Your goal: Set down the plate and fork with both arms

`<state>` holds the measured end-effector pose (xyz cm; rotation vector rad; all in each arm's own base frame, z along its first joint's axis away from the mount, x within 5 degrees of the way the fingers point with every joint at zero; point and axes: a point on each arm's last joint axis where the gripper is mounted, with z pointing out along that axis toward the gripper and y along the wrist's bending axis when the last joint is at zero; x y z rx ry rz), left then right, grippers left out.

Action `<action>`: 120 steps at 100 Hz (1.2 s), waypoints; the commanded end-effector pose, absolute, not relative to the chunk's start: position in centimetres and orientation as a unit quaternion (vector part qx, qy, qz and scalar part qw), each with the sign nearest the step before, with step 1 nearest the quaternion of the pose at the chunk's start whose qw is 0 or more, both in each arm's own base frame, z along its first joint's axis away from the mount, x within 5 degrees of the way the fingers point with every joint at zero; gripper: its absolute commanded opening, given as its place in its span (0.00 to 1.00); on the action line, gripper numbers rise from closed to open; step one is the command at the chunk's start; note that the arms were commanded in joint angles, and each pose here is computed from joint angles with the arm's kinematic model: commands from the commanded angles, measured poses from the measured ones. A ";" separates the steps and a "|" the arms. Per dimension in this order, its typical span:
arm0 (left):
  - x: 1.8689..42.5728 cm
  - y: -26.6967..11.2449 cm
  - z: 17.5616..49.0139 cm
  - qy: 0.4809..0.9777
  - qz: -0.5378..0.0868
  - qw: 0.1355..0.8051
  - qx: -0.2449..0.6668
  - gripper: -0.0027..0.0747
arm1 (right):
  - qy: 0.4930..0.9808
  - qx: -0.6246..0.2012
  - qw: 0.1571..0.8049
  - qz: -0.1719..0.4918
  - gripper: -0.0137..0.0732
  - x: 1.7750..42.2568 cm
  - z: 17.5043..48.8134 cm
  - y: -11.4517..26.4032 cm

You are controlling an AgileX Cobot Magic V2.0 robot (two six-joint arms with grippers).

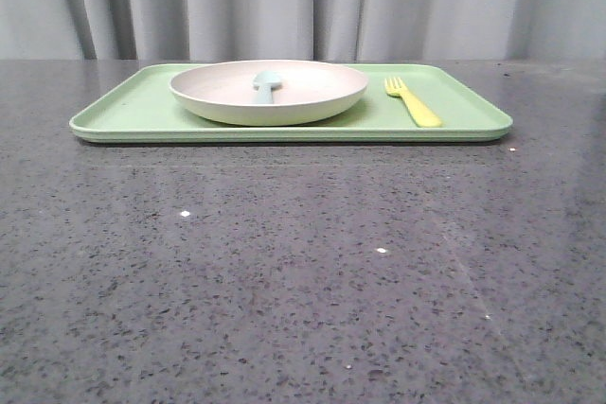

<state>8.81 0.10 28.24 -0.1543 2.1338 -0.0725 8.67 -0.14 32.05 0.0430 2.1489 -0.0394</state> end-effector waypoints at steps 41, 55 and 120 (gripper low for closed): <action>9.2 0.1 29.7 0.850 -0.037 0.521 -0.066 0.56 | 0.856 0.017 0.516 -0.027 0.53 7.1 32.4 -0.8; 9.2 0.1 29.7 0.850 -0.037 0.521 -0.066 0.40 | 0.856 0.017 0.516 -0.027 0.30 7.1 32.4 -0.8; 9.2 0.1 29.7 0.850 -0.037 0.521 -0.066 0.01 | 0.856 0.017 0.516 -0.027 0.02 7.1 32.4 -0.8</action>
